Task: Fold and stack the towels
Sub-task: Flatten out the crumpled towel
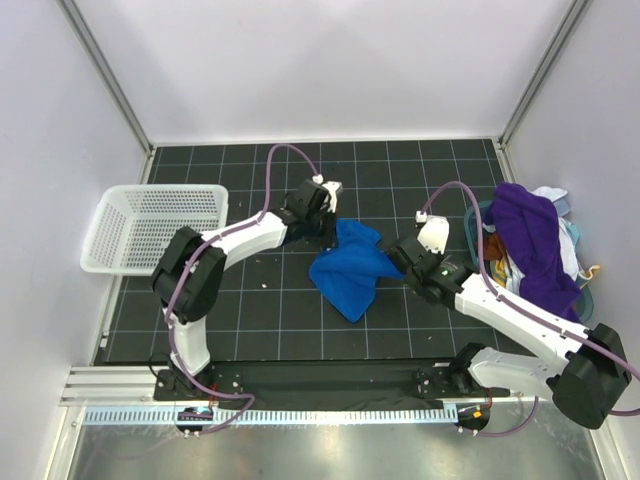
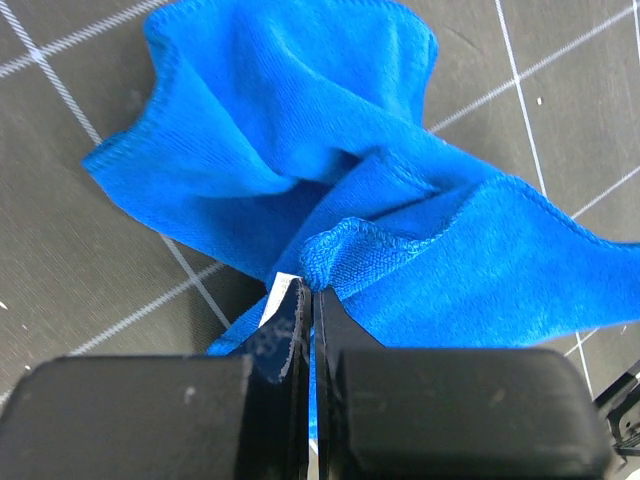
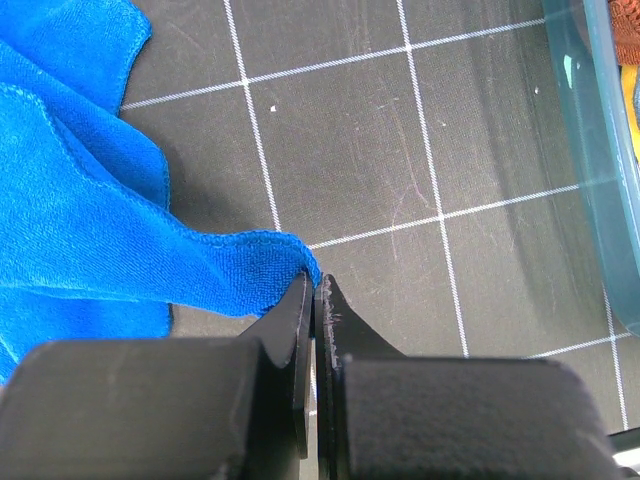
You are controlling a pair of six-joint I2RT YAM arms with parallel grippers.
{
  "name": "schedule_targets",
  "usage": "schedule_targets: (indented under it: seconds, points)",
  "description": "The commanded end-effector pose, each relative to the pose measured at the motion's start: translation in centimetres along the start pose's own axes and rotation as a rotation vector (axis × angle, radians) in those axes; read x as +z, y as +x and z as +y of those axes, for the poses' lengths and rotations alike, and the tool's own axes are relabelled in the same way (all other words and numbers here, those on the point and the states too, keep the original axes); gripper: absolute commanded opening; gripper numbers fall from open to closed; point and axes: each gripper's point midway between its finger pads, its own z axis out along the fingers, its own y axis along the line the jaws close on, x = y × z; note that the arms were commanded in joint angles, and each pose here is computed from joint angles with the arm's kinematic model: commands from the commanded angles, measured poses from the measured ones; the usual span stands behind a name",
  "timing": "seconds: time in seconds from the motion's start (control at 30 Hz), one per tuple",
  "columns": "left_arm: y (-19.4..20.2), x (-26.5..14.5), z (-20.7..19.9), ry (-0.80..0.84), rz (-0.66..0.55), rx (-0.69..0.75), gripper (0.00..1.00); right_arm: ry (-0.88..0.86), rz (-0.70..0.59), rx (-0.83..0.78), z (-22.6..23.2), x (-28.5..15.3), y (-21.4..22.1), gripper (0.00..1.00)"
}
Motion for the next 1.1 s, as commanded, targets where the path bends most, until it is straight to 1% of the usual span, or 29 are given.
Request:
schedule_targets:
  seconds: [0.0, 0.2, 0.47, 0.67, 0.73, 0.83, 0.97, 1.0, 1.03, 1.07]
  points:
    - [-2.1, -1.9, -1.5, 0.024, -0.091, 0.016, 0.00, 0.011, -0.044, 0.027, -0.2, -0.1, -1.3, 0.01]
    - [-3.1, -2.2, -1.6, 0.010, -0.118, 0.023, 0.00, 0.029, -0.043, 0.034, -0.8, 0.1, -0.8, 0.01]
    - [-4.8, -2.0, -1.6, -0.009, -0.138, 0.060, 0.08, 0.044, -0.032, 0.044, -1.2, 0.5, -0.3, 0.01]
    - [-5.8, -2.0, -1.5, -0.031, -0.151, 0.072, 0.08, 0.048, -0.040, 0.055, -1.3, 0.5, -0.7, 0.01]
    - [-6.2, -2.4, -1.6, -0.036, -0.163, 0.071, 0.05, 0.048, -0.046, 0.056, -1.2, 0.4, -1.1, 0.01]
    - [-7.0, -3.2, -1.7, -0.049, -0.190, 0.056, 0.00, 0.045, -0.077, 0.066, -1.1, 0.1, -2.5, 0.01]
    - [-7.7, -4.8, -1.8, -0.065, -0.229, 0.004, 0.00, 0.045, -0.138, 0.083, -0.7, -0.7, -5.9, 0.01]
    - [-7.5, -5.0, -1.6, -0.079, -0.233, -0.011, 0.00, 0.039, -0.168, 0.093, -0.6, -1.1, -7.6, 0.01]
    - [-7.5, -5.5, -1.7, -0.077, -0.237, -0.015, 0.00, 0.038, -0.174, 0.091, -0.3, -1.2, -8.3, 0.01]
    - [-7.9, -6.7, -1.8, -0.086, -0.263, -0.015, 0.00, 0.026, -0.194, 0.096, 0.0, -1.4, -9.2, 0.01]
